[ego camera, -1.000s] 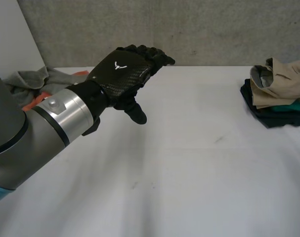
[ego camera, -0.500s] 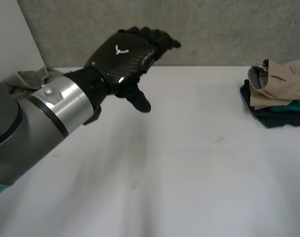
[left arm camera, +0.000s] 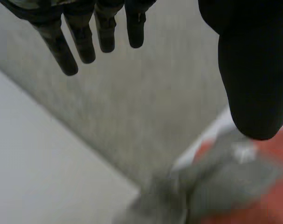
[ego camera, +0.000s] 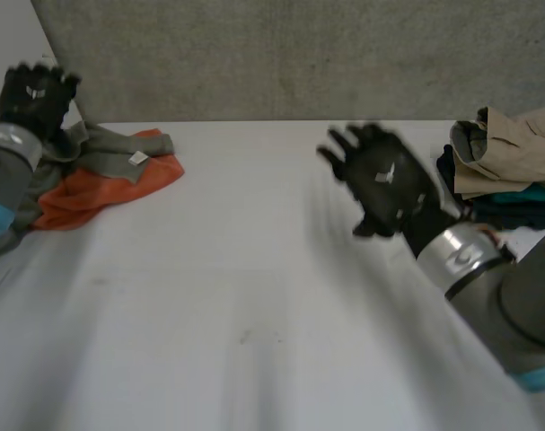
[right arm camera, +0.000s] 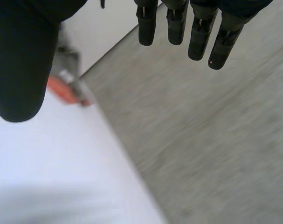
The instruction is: Fold the laundry.
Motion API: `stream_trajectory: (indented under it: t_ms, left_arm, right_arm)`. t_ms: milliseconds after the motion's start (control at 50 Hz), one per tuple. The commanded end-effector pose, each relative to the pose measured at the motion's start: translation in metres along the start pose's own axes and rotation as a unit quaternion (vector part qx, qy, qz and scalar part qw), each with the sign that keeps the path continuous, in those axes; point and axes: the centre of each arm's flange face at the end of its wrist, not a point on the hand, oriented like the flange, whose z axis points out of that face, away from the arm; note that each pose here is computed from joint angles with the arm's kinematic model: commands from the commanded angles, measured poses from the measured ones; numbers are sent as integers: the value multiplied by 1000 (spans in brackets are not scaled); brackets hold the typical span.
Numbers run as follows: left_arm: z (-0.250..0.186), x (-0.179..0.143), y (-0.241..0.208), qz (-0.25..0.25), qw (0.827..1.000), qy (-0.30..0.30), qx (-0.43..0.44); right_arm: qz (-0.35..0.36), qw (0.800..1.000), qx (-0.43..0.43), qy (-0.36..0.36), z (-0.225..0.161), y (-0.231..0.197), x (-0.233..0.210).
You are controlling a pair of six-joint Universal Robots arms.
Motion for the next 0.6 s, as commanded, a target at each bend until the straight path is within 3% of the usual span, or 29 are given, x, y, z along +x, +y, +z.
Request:
stream_trajectory:
  t_ms: [20, 140, 260, 420, 500, 600]
  left_arm:
    - [28, 1, 108, 89, 994, 6, -66]
    - [36, -10, 156, 96, 991, -14, -93]
    - [40, -10, 159, 97, 991, -19, -89]
    - [50, -21, 109, 114, 988, -100, -23]
    - [43, -23, 79, 88, 990, -107, 7]
    - [27, -15, 23, 10, 995, -86, 56]
  right_arm:
    - [-18, 995, -100, -15, -14, 35, -15]
    - [-21, 992, -124, -9, -20, 41, -16]
    - [-18, 991, -129, -10, -22, 42, -18]
    - [-12, 991, -135, 0, -24, 45, -12]
    - [-11, 990, -138, -1, -26, 46, -13]
    - [-11, 990, -142, 6, -26, 49, -8]
